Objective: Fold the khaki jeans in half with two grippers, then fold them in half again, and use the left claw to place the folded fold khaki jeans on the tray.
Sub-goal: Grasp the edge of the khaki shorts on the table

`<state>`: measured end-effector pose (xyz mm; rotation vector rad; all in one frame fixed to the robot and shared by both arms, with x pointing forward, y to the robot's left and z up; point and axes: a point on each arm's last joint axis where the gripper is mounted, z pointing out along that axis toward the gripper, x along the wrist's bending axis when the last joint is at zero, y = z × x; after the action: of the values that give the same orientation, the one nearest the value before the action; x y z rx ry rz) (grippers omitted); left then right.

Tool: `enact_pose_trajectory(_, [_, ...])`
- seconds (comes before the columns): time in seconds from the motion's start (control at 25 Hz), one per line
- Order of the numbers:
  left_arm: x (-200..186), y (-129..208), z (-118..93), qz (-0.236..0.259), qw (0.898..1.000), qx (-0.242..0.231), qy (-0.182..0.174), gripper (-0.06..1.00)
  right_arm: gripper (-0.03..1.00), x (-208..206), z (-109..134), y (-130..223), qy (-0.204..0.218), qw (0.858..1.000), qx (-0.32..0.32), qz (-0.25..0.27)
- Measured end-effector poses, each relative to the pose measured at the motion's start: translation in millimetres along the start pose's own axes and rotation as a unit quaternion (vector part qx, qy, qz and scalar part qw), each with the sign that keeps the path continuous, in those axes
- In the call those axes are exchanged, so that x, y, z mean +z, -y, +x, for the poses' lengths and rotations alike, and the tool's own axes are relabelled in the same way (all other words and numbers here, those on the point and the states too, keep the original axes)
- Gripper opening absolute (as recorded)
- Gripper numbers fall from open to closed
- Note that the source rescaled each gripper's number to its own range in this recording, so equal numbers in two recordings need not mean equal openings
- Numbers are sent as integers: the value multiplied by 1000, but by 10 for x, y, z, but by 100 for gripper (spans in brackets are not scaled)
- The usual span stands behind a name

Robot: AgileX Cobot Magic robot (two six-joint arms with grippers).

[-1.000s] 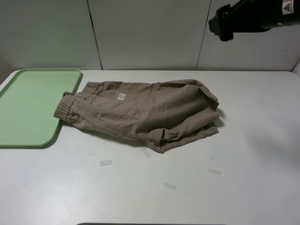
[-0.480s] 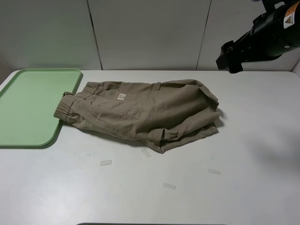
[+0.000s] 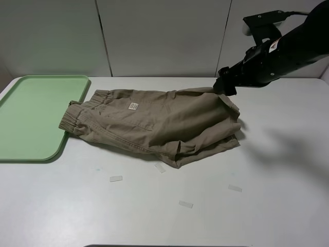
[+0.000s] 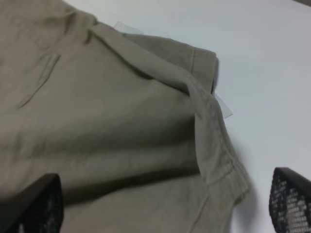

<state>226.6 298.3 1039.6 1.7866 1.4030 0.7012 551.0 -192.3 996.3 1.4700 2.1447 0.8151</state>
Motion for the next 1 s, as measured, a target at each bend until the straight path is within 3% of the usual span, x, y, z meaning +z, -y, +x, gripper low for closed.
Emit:
enact_pose_trajectory(0.6, [0, 1, 13, 1, 1000, 3, -7, 73, 86, 803, -362, -13, 18, 997, 59, 54])
enact_pose_trajectory(1.0, [-2, 1, 47, 1, 1000, 10, -26, 73, 86, 1076, -504, 146, -30, 987, 84, 132])
